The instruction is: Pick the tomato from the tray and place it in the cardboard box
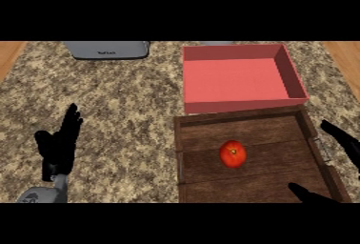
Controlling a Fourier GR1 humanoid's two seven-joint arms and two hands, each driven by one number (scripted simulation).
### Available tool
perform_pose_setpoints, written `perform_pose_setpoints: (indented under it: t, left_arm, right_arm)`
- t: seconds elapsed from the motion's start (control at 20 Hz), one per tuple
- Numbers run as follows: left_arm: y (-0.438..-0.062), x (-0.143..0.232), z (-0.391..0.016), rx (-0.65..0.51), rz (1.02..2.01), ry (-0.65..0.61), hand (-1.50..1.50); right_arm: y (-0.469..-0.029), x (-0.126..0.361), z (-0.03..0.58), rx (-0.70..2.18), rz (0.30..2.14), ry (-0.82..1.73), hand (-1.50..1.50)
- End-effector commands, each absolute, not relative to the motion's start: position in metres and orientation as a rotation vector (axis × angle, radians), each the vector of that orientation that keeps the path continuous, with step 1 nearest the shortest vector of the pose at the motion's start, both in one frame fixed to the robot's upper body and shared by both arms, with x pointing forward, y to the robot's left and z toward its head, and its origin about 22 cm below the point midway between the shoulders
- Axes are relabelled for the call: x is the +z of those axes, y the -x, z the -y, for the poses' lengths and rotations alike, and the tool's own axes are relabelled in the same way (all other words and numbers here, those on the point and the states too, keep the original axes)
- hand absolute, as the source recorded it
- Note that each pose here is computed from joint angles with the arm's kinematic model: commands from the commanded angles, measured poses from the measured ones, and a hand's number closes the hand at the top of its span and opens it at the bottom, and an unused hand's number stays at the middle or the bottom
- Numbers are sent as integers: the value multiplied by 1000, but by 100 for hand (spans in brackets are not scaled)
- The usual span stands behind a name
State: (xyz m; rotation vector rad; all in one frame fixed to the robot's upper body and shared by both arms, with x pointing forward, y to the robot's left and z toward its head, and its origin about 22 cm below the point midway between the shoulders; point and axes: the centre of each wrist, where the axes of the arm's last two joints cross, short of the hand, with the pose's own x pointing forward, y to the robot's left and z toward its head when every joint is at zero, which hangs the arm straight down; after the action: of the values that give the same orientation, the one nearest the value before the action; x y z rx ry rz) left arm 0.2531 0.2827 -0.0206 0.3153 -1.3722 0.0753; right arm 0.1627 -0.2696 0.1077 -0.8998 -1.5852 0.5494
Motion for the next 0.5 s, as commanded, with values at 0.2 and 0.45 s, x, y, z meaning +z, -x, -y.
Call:
perform_pose_setpoints:
  t: [0.2,0.45]
  left_arm:
    - [-252,-36,-268,55,1392,-315,0]
    - [-262,-14,-268,47,1392,-298,0]
  right_arm:
    - [-141,167,239,691,1325,896,-150]
    - [-170,177,210,795,1197,884,-150]
